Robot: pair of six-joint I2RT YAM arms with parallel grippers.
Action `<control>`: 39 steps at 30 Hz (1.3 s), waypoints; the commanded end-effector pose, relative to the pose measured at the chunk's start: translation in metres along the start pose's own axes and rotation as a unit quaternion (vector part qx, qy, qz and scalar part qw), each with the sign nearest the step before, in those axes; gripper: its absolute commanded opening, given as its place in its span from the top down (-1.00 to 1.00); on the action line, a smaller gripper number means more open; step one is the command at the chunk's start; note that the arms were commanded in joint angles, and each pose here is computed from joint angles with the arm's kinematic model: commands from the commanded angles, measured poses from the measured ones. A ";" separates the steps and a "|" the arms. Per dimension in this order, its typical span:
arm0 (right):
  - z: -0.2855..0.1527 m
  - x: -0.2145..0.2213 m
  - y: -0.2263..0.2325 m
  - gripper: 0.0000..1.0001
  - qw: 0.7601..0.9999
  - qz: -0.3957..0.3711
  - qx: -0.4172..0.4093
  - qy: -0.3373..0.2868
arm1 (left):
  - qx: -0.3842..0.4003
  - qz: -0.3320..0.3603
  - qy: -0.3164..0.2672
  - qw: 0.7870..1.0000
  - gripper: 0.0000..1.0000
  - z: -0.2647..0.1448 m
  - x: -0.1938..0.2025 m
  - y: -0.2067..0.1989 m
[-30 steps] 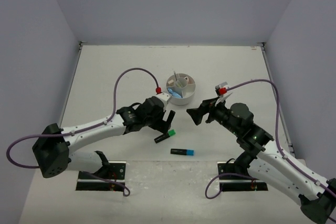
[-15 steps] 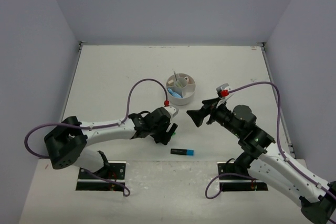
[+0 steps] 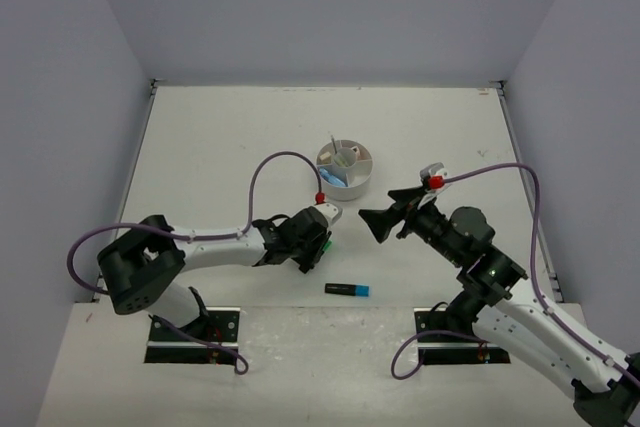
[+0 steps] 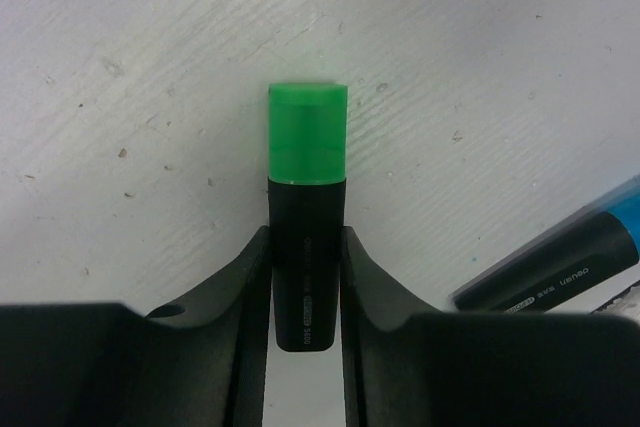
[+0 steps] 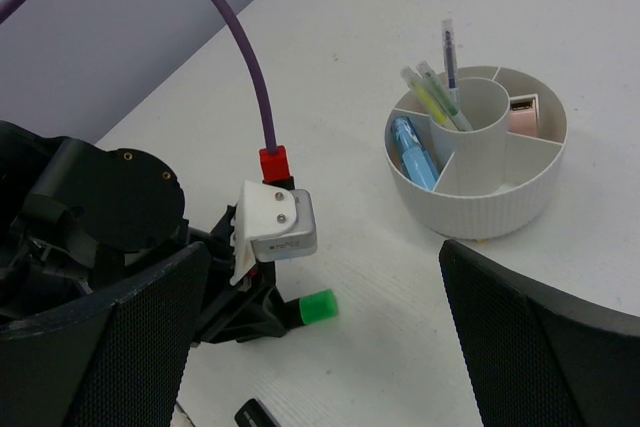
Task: Sort the stationery into containers
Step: Pick up the pen from the center of the board.
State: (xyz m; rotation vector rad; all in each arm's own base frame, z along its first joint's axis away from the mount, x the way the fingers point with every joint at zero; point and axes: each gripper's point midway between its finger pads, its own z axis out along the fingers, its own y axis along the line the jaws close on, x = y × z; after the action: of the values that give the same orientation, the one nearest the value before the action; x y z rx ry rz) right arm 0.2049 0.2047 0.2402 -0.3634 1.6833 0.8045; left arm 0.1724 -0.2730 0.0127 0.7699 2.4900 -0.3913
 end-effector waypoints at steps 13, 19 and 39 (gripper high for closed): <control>0.043 0.049 0.011 -0.66 0.966 0.218 0.042 0.134 | 0.025 -0.040 -0.157 0.987 1.00 -0.063 -0.038 0.005; 0.056 0.049 0.066 -0.62 0.942 0.276 -0.096 0.165 | 0.116 -0.014 -0.253 0.960 1.00 -0.097 -0.065 -0.021; 0.079 0.082 0.079 0.55 0.940 0.277 -0.043 0.196 | 0.160 -0.006 -0.286 0.945 1.00 -0.112 -0.073 -0.034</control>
State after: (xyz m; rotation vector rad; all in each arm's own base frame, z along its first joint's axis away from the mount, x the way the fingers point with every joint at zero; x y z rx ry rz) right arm 0.1814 0.3175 0.1540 -0.1100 2.2596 1.2421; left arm 0.1634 -0.2774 0.1278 0.6269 2.0080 -0.8272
